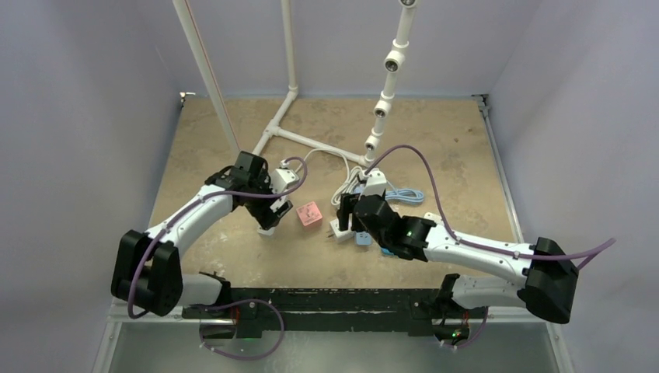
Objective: Insert the plug
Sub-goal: Move the socket to the center of the board.
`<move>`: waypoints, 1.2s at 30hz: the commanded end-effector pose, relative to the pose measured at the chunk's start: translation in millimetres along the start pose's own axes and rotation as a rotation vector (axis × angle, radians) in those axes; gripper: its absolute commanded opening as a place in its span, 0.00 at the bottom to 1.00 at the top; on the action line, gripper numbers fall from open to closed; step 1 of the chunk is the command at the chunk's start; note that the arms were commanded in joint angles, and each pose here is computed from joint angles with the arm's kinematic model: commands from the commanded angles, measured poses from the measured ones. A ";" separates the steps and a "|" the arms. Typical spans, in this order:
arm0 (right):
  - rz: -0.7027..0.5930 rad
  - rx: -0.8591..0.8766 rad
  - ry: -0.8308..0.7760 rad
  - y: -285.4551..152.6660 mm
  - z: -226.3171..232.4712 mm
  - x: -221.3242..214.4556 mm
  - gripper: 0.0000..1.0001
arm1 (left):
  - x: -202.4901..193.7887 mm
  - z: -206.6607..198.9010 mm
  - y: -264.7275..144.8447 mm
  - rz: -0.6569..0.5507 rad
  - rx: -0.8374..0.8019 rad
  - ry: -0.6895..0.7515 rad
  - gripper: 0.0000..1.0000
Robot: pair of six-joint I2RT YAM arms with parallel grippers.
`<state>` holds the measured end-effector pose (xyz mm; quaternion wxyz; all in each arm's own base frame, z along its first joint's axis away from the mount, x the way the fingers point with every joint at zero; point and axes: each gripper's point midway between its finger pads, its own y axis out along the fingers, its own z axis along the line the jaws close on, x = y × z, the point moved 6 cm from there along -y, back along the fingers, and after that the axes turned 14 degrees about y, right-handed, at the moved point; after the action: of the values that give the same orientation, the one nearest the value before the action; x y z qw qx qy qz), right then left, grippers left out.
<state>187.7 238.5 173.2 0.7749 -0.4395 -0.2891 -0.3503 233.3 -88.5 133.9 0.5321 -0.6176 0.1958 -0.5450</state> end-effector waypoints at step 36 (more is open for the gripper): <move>0.135 -0.066 -0.226 24.6 0.8 -65.2 0.79 | -46.9 -29.4 25.3 -0.014 -0.075 0.592 0.08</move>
<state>160.9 255.2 100.7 0.7444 -0.5356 -0.3159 -0.2435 212.7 -64.2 84.7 0.4895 -0.4571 0.3380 -0.6612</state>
